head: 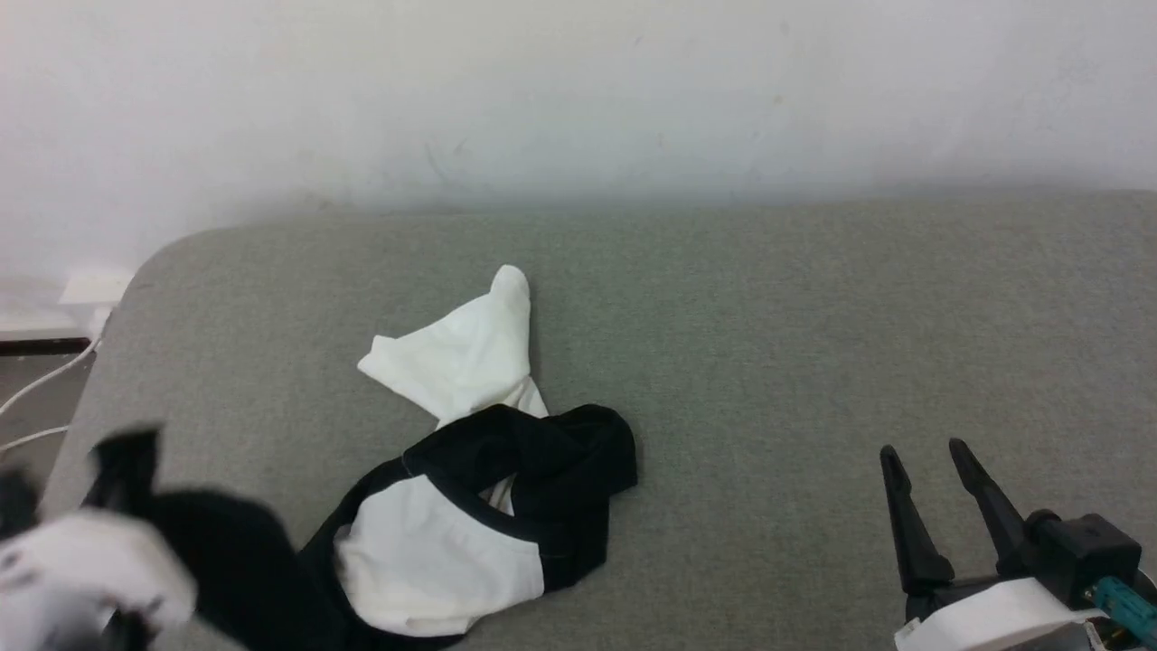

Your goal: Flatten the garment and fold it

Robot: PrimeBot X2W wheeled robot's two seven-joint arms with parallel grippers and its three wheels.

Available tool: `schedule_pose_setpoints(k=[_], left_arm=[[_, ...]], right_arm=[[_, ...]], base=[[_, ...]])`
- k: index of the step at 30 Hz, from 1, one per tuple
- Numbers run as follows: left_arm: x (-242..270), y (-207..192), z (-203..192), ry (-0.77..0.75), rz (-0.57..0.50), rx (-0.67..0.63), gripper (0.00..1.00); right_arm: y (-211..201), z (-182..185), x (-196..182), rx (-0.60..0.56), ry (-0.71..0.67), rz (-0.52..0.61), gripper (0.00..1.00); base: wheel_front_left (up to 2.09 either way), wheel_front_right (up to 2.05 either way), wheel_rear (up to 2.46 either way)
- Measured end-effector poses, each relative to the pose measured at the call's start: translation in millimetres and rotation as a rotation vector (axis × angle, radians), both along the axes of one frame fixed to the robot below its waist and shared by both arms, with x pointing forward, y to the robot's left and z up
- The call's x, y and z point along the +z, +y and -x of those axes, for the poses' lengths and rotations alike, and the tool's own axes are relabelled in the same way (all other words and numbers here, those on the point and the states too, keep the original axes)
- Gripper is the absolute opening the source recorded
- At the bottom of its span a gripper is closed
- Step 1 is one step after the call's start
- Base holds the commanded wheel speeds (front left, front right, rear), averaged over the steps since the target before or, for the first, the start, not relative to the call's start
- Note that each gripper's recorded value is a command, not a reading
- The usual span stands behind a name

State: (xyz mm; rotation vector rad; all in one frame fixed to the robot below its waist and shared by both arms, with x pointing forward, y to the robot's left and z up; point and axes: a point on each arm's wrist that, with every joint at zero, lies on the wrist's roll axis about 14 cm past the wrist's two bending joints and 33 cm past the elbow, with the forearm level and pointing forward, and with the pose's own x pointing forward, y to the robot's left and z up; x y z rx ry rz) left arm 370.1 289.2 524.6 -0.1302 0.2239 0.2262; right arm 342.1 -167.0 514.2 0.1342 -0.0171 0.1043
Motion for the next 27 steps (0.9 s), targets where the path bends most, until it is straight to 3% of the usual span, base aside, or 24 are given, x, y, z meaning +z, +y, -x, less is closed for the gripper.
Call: schedule_pose_setpoints(k=[4,10,11,12,15,20,23,27], left_arm=[[-49.3,61.7,78.6,0.171,0.005,0.27,0.0],[-111.1,67.8,151.6,0.364,0.121,0.415,0.0],[-117.3,66.5,156.5,0.383,0.128,0.421,0.24],[-121.1,64.1,158.7,0.388,0.135,0.421,1.0],[-115.0,52.0,144.9,0.308,0.156,0.383,1.0],[-59.5,41.0,88.3,0.042,0.075,0.282,1.0],[-31.8,14.4,54.1,-0.056,0.057,0.152,1.0],[-27.2,-46.3,20.3,-0.021,0.075,-0.094,1.0]], right_arm=[[6.2,-2.5,-1.5,0.021,0.005,0.0,1.0],[16.9,-6.8,-0.8,0.056,0.007,0.007,1.0],[18.0,-6.8,0.0,0.059,0.005,0.008,1.0],[18.7,-6.7,1.2,0.061,0.002,0.009,1.0],[19.3,-6.7,4.6,0.063,-0.005,0.011,1.0],[17.6,-5.5,8.0,0.059,-0.011,0.019,1.0],[14.6,-4.4,9.0,0.049,-0.013,0.02,1.0],[9.3,-2.3,7.4,0.032,-0.004,0.02,1.0]], base=[[0.0,0.0,0.0],[0.0,0.0,0.0],[0.0,0.0,0.0],[0.0,0.0,0.0],[0.0,0.0,0.0],[0.0,0.0,0.0],[0.0,0.0,0.0],[0.0,0.0,0.0]])
